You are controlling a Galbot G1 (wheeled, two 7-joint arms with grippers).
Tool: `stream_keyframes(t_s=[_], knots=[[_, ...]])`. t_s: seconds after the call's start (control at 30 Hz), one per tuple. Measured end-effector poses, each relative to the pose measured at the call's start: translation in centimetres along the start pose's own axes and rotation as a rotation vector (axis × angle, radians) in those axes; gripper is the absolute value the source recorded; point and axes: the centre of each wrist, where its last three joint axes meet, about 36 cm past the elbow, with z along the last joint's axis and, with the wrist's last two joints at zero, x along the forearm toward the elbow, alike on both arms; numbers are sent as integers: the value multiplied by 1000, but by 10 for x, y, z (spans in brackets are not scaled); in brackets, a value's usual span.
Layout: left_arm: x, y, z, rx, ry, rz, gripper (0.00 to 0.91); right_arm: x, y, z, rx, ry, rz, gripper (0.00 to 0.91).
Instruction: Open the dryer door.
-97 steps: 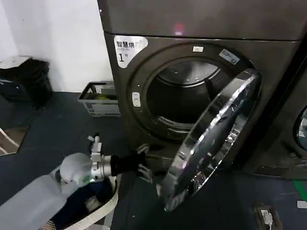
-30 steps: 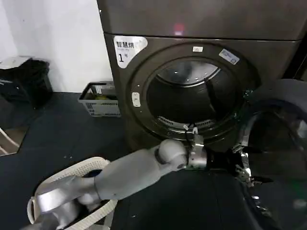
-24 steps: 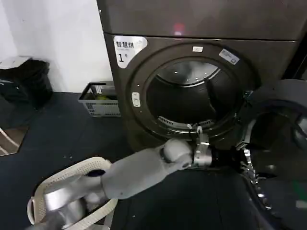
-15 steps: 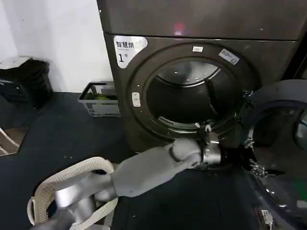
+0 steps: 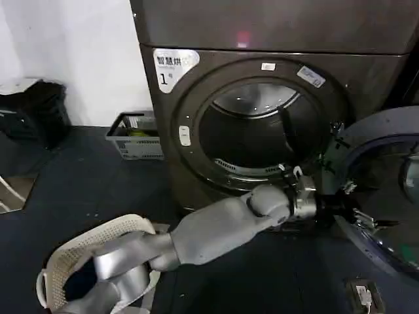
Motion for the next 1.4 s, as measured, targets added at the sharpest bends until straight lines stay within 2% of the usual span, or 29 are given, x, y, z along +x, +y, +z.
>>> stream_keyframes(t_s=[0.37,0.87,1.3,1.4], knots=[[0,0,1,-1,-2,-1,907,-6,-3,-2,1,-4,-7,907],[-10,-24,-6,-12,-71,129,907,-10,-5,-7,-12,-15,-21,907],[-18,-53,-28,-72,-196,34,907,-12,-7,-10,-7,-23,-17,907],[1,-47,-23,-79,-181,12,907,-12,-7,-10,-6,-25,-18,907]])
